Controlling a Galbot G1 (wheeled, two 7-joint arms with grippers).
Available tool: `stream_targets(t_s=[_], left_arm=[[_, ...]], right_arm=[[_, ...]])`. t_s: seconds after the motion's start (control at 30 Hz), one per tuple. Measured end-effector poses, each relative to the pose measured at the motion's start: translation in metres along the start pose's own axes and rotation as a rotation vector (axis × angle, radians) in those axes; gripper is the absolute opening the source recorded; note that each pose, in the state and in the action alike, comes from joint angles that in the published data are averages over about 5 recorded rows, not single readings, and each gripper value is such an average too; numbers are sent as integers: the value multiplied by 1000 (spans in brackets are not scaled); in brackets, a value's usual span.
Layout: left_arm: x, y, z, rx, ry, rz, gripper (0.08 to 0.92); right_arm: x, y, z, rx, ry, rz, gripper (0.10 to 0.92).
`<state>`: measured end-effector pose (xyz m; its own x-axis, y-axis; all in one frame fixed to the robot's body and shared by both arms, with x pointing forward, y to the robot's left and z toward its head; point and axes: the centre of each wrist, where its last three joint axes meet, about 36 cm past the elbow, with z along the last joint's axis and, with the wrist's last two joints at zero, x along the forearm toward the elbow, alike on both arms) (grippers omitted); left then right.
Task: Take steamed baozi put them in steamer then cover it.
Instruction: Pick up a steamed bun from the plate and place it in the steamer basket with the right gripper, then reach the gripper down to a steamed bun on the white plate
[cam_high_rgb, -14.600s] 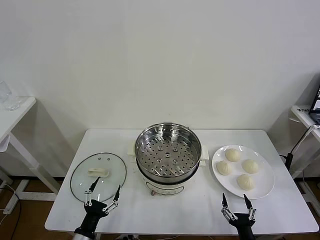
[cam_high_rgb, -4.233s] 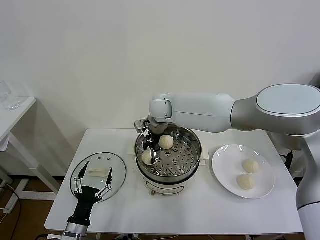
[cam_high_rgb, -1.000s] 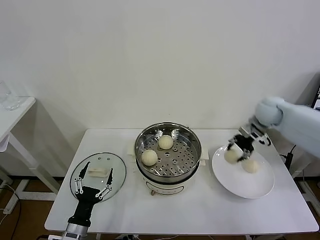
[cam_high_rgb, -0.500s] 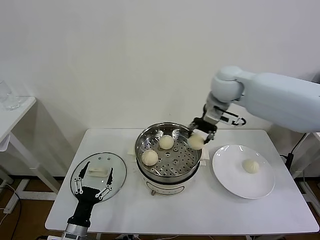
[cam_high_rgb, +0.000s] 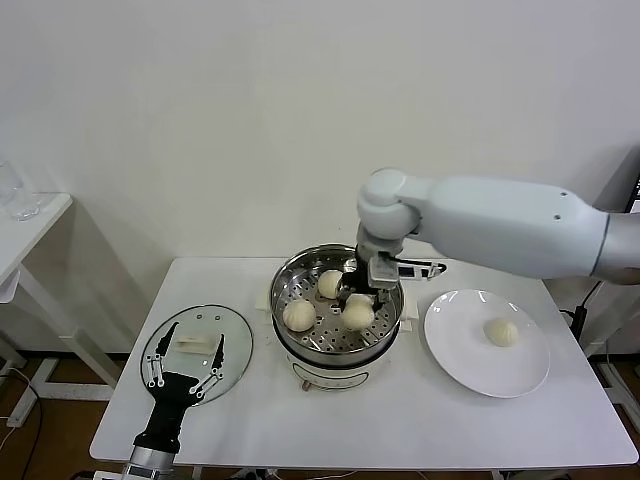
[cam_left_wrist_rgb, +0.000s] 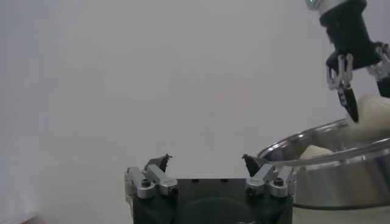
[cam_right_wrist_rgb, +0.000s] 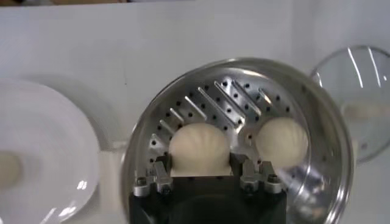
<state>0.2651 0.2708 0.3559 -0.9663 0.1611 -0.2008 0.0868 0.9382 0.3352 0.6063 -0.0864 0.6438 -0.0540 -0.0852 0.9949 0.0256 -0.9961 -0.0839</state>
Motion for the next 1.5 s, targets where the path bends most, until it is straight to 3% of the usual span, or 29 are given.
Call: stream_targets(t_s=[0.67,0.87,1.1,1.3,1.5], left_arm=[[1,1,3,-1,1,-6,823],[1,1,3,0,1,-6,823],[0,1,4,-1,0,-6,823],[0,0,5,0,1,-5,823],[-1,-2,5,3,1,-2,823]], right_arm=[[-38,-19,-13,163,-52,-18,662],[-39,-21,-13,182,-43,-8,790],[-27,-17,-8,171,-18,12,822],[2,5,7,53,20,51,823],[39,70,35,-275,66,109,823]])
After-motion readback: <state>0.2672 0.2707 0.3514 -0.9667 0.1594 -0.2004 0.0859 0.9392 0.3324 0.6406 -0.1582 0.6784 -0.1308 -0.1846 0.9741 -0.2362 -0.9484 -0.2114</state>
